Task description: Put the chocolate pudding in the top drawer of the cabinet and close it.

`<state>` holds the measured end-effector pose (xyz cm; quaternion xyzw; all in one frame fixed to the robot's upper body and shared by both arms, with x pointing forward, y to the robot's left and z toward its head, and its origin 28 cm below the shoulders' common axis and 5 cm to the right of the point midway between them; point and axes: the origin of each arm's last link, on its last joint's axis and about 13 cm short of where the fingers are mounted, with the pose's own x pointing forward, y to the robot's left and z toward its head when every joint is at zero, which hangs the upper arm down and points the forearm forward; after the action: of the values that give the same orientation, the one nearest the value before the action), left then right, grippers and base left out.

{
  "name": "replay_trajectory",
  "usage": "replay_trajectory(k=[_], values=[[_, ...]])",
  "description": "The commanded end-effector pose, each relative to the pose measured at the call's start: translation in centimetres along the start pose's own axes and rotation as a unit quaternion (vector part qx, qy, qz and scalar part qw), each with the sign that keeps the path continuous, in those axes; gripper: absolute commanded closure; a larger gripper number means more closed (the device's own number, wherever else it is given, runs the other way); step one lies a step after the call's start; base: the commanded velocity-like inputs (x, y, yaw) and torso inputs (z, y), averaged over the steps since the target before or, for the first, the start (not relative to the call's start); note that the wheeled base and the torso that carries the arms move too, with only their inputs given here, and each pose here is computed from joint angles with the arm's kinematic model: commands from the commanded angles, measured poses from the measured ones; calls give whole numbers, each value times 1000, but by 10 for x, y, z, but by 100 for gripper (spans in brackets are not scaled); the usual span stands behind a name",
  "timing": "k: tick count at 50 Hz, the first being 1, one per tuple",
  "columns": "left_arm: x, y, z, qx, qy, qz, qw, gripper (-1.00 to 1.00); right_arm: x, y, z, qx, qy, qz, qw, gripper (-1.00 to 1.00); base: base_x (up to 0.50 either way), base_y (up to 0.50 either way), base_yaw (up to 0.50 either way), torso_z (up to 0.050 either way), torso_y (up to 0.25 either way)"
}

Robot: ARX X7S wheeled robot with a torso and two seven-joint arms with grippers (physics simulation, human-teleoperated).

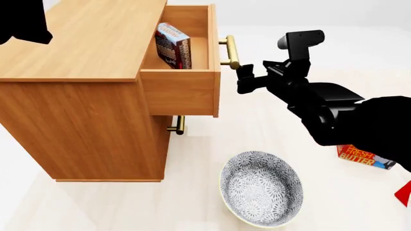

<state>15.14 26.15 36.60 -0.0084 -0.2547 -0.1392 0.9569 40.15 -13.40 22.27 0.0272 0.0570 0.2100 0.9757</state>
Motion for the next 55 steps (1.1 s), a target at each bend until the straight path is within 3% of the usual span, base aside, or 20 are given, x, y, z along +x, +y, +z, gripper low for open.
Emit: replay_trajectory(k=[1,55], values=[[-2,-1,2,2,0,1,1000,-100,10,13,1,-11,5,40,999,-100,0,0,0,0,0],[-17,1,9,16,-3,24,1000,-100,50,80,18,-29,2,148,989,-100,0,0,0,0,0]])
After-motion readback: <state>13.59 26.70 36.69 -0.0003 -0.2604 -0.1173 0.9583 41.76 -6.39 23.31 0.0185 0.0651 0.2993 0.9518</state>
